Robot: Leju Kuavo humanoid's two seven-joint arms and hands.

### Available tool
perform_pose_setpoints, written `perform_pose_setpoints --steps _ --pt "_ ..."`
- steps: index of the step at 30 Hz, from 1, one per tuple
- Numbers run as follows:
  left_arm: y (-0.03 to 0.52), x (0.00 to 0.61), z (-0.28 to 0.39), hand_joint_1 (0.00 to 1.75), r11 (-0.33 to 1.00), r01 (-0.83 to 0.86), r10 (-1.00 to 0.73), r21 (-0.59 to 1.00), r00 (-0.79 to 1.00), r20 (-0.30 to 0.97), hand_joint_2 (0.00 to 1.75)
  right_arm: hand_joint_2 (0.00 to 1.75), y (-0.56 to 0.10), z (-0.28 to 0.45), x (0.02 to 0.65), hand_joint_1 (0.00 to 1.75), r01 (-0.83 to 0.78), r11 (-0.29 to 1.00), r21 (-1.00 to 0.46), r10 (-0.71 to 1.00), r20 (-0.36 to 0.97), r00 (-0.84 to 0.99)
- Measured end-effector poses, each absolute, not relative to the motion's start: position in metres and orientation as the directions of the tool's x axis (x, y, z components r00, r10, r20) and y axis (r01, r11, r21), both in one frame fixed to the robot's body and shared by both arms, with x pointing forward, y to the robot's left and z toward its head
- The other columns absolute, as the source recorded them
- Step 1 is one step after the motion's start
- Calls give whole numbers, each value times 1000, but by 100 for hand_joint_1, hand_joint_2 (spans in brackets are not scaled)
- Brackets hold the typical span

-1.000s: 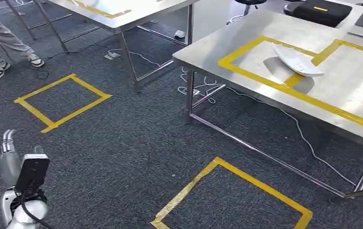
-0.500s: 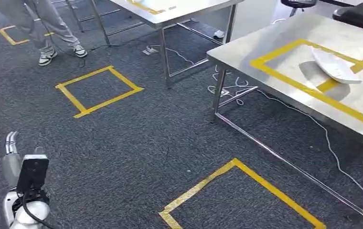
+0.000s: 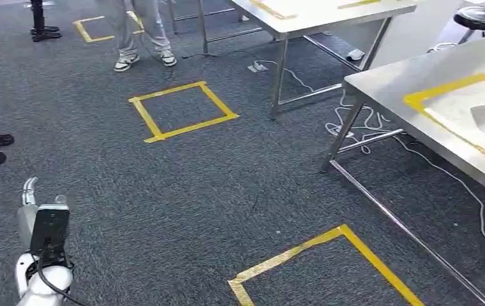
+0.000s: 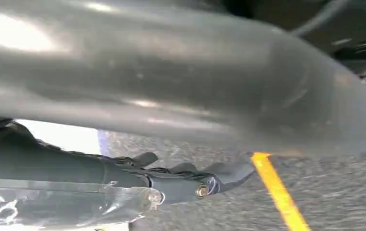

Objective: Take the parts from the cabinet and place them on the table.

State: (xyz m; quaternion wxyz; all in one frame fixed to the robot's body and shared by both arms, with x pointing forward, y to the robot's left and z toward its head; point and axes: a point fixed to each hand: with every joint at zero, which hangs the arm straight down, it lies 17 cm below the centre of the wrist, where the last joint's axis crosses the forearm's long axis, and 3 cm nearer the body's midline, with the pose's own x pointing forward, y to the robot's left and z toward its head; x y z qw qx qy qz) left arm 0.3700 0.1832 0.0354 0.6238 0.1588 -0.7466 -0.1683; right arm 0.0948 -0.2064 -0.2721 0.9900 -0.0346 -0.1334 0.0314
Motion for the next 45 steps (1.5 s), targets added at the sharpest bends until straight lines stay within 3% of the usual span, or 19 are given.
perform_pose_setpoints --steps 25,45 --pt "178 360 21 0 913 -19 -407 407 -122 905 0 0 -215 -270 105 0 -77 992 -105 107 330 938" --pt "168 354 60 0 924 -66 -377 376 -304 875 0 0 -223 -259 140 0 -100 975 -199 182 448 875"
